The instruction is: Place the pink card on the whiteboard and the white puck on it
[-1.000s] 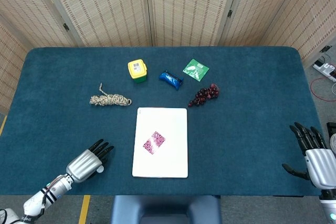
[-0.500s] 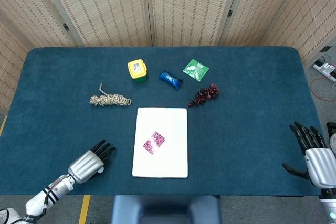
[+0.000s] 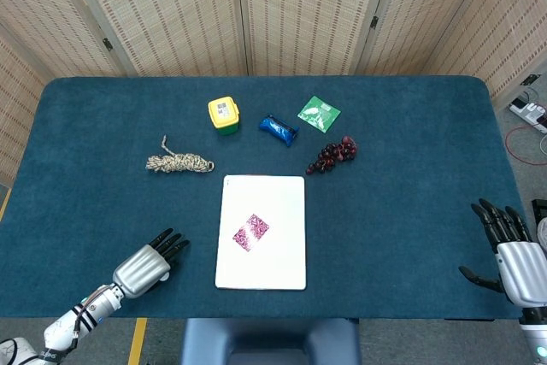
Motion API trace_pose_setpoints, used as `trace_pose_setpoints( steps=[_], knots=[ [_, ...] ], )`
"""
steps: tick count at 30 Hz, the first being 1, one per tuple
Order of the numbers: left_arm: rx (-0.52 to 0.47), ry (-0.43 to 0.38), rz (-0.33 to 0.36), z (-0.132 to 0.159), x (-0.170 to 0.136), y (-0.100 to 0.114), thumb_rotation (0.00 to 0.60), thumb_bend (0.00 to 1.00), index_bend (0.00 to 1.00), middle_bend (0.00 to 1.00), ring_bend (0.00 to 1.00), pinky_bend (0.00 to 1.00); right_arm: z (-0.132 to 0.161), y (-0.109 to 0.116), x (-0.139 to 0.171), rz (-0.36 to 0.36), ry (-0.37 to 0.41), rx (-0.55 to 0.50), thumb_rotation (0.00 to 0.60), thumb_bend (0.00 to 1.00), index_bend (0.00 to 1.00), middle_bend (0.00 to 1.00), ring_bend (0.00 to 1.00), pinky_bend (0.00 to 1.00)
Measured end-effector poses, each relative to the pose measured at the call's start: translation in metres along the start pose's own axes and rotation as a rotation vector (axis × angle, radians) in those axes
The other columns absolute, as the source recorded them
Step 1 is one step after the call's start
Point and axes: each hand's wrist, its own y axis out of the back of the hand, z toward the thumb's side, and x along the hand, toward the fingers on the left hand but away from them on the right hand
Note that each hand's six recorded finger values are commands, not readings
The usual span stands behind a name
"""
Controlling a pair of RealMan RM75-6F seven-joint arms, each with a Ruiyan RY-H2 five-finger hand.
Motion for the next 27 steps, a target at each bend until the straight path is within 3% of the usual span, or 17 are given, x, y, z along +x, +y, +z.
trace_pose_setpoints(
  steps=[6, 12, 17, 27],
  knots=[
    [0.001, 0.006, 0.023, -0.004, 0.001, 0.009, 0.600, 0.37, 0.54, 0.12, 0.00, 0.00, 0.001, 0.001, 0.000, -0.001, 0.004, 0.002, 0.600, 0.11, 0.04, 0.08, 0.09, 0.00],
    [-0.003, -0.002, 0.076, -0.009, 0.016, 0.035, 0.600, 0.37, 0.54, 0.12, 0.00, 0.00, 0.001, 0.002, 0.000, -0.004, 0.004, 0.000, 0.600, 0.11, 0.04, 0.08, 0.09, 0.00],
    [-0.016, -0.030, 0.121, -0.006, 0.041, 0.062, 0.600, 0.37, 0.54, 0.12, 0.00, 0.00, 0.000, 0.001, 0.000, -0.004, 0.003, 0.001, 0.600, 0.11, 0.04, 0.08, 0.09, 0.00],
    [-0.025, -0.087, 0.129, 0.016, 0.099, 0.098, 0.600, 0.37, 0.53, 0.12, 0.00, 0.00, -0.007, 0.005, 0.004, -0.013, -0.021, -0.002, 0.600, 0.11, 0.04, 0.08, 0.09, 0.00]
  ],
)
